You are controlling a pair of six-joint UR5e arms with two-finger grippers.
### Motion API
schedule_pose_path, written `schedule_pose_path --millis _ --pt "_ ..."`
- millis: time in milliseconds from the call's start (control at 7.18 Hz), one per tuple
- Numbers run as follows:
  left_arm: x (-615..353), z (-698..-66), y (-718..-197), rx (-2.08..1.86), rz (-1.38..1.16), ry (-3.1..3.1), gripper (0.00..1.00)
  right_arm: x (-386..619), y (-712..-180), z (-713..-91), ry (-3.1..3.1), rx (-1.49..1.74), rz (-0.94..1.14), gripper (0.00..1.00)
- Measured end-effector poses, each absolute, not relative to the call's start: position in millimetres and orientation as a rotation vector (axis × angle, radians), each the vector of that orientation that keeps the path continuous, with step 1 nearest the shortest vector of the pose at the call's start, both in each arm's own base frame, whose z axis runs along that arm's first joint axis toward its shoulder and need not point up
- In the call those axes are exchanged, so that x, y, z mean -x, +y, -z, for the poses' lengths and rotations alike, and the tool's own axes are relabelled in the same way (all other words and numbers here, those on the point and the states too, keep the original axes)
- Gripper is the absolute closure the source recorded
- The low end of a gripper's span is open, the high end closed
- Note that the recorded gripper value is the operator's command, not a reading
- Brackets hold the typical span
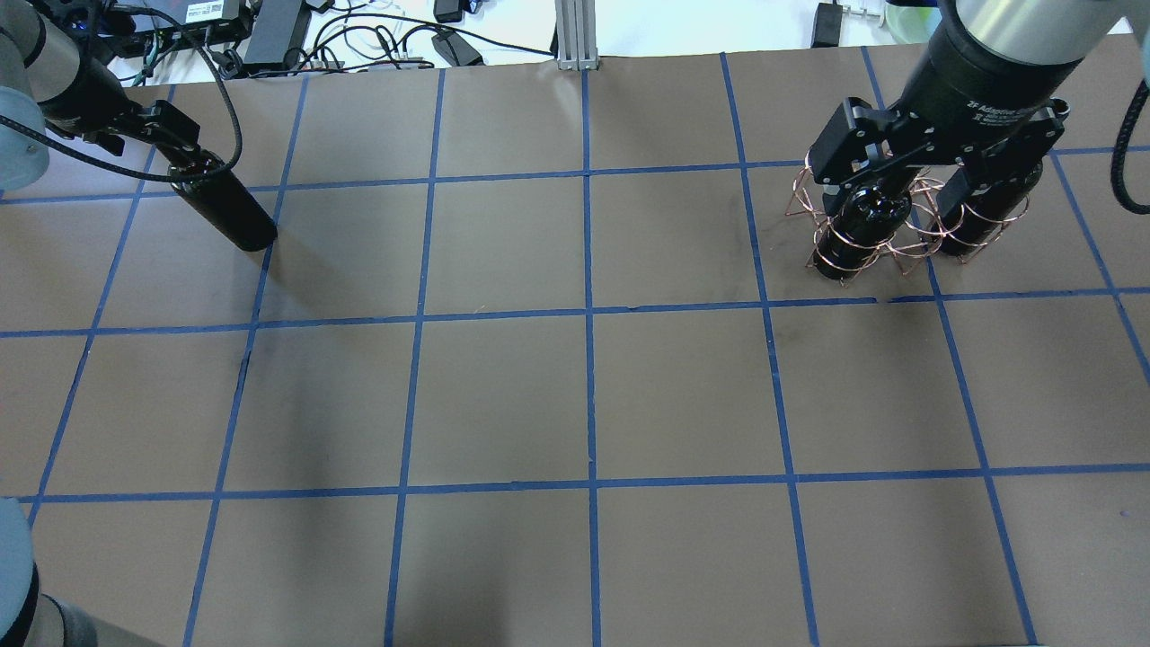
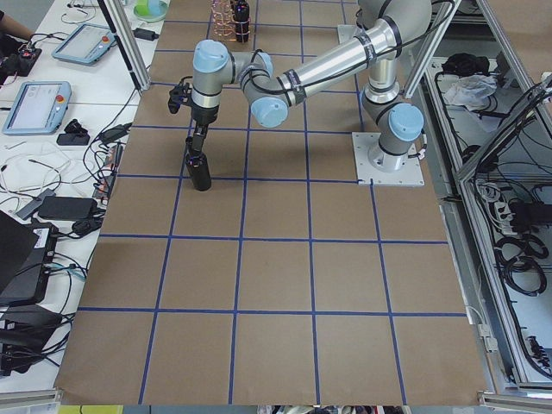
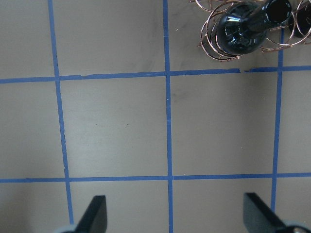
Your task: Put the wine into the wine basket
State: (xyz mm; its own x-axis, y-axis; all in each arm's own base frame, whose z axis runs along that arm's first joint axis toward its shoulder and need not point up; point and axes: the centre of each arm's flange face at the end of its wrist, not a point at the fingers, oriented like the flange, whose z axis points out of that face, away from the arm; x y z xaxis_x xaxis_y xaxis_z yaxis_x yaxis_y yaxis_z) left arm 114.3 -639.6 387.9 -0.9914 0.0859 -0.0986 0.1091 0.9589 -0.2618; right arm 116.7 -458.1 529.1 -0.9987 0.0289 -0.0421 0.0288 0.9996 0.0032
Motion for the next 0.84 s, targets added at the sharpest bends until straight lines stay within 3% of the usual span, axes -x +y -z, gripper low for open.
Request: schedule_pose_path --millis 836 --pt "-121 -375 -672 -0.188 0.472 3.062 0.07 -116 -457 -529 3.101 0.011 -0.007 0.0"
